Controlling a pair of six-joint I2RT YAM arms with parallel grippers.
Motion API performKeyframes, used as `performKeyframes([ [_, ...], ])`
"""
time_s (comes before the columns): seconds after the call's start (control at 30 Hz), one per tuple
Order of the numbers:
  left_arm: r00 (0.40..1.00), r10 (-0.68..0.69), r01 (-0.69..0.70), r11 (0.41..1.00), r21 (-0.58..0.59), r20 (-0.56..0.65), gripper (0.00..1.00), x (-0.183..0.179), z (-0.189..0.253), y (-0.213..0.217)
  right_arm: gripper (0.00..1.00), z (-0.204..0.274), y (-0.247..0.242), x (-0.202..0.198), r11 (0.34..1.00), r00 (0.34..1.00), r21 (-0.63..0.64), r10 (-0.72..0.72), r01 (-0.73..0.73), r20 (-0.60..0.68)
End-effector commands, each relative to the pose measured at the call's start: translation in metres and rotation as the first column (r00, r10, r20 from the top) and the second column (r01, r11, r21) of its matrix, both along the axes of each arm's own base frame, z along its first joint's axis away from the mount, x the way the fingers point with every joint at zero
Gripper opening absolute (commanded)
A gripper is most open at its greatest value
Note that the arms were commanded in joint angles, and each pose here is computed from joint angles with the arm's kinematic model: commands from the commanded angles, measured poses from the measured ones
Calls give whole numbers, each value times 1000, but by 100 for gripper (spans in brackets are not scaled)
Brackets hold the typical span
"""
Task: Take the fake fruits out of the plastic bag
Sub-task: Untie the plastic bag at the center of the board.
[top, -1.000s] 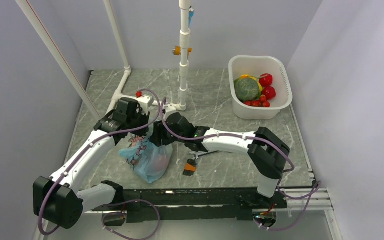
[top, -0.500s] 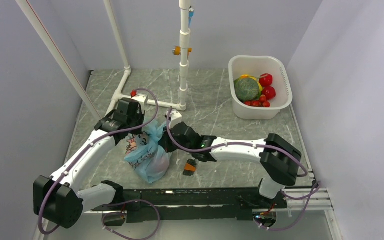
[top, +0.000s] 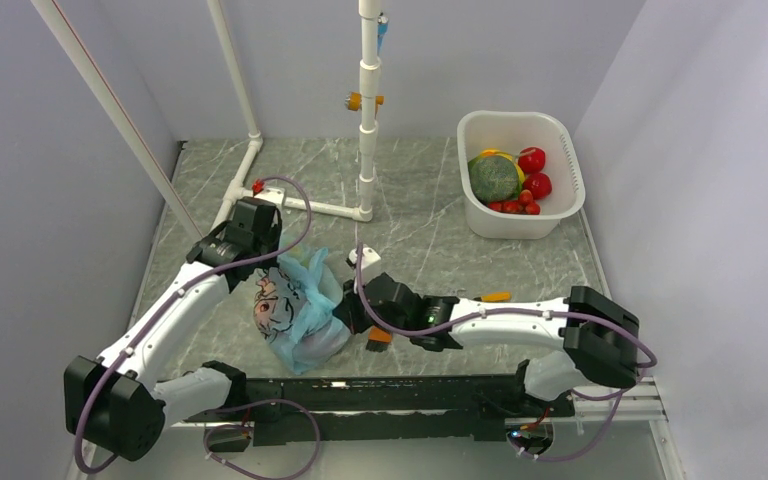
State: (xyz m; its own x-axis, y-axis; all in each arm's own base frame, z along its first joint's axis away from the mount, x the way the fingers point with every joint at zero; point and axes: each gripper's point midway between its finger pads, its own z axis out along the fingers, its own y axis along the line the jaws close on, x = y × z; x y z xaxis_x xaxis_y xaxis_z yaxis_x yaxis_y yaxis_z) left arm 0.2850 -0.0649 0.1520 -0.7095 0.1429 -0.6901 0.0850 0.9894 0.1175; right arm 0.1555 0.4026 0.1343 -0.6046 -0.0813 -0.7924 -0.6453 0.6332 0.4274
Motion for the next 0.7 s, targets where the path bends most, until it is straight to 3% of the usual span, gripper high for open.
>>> performKeyframes([
  [0.0,995,60,-62,998,21,78,0,6,17,14,0,-3,-12,-18,1000,1000,-1,9,-9,-10],
  [0.13,997,36,-37,999,15,74,0,6,16,10,0,-17,-21,-31,999,999,-28,22,-23,-38],
  [0.4,998,0,0,1000,3,56,0,6,14,4,22,14,-17,-30,994,997,-104,34,-26,73],
  [0.57,998,-11,11,1000,-4,63,0,5,15,2,41,43,-4,-16,992,985,-129,35,-13,167],
  [0.67,998,-18,18,1000,-5,65,0,4,15,1,62,59,6,-9,996,974,-93,35,-14,222],
])
